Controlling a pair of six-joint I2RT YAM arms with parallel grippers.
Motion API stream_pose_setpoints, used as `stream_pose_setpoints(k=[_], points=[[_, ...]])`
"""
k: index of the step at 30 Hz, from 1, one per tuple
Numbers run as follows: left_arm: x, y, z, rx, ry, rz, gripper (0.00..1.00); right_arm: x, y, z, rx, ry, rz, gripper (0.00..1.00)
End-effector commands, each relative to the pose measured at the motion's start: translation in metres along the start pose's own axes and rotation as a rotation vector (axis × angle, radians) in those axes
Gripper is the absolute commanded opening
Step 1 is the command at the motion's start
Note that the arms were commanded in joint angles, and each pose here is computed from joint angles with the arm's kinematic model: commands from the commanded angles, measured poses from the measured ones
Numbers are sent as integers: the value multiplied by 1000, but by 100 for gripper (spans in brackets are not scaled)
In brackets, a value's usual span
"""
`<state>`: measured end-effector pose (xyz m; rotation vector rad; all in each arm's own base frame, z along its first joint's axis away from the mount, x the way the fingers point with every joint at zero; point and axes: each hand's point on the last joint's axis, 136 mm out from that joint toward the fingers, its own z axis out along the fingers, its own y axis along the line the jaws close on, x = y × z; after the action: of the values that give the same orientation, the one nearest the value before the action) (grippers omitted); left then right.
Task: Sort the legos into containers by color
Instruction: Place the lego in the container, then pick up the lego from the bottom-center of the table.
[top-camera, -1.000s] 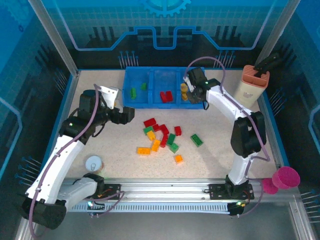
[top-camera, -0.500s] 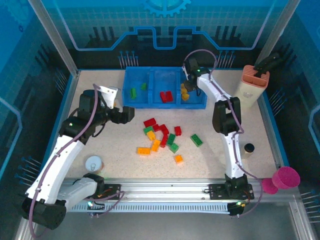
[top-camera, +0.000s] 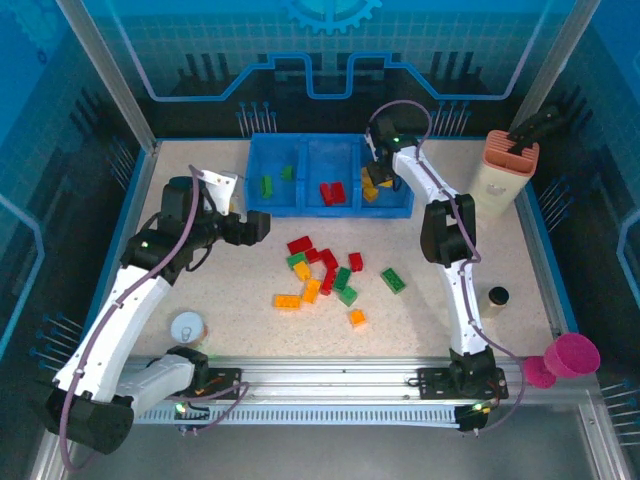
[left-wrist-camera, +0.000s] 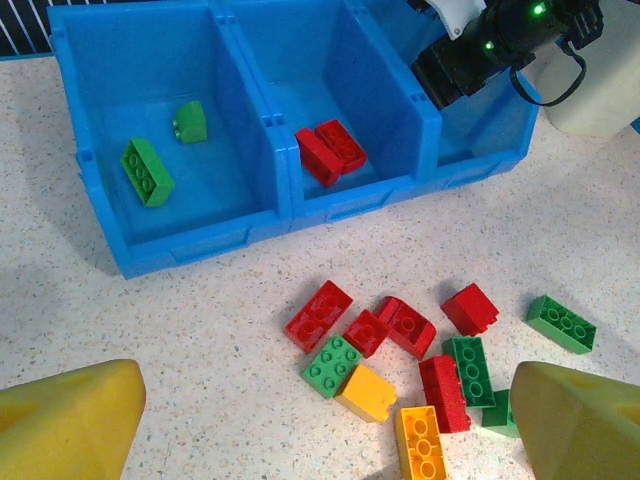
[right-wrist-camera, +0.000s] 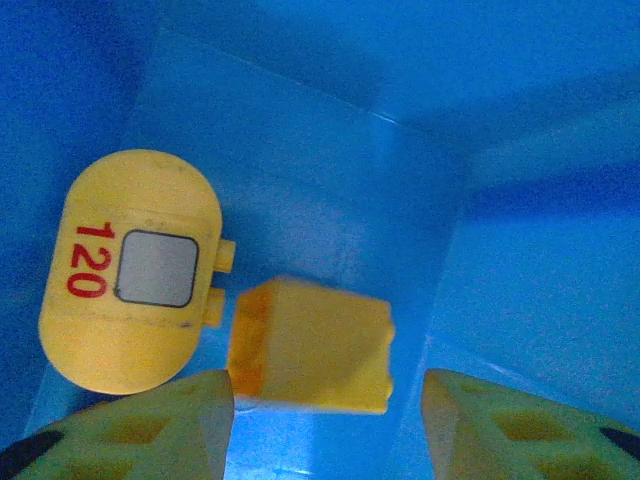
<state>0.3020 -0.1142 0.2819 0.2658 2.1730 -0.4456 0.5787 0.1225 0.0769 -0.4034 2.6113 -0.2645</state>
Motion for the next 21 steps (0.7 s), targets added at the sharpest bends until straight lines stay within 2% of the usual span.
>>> stream_pose_setpoints(k=[1,7,11,17,21], points=[[-3,-5,-1,30,-21,-21,95,-11,-6,-31,-36,-35,24,53],[0,-4,-3,28,-38,-14,95,-9,-1,-67,-22,-48,5,51],[-1,-5,-5,29,-49,-3,95,9,13,-118,-102,-64,66,50],[0,-5,-10,28,-59,16,96,90,61,-174,-163,-6,53,51],[-1,-7,-14,35,-74,19,97,174,99,-192,-194,113,63,55]])
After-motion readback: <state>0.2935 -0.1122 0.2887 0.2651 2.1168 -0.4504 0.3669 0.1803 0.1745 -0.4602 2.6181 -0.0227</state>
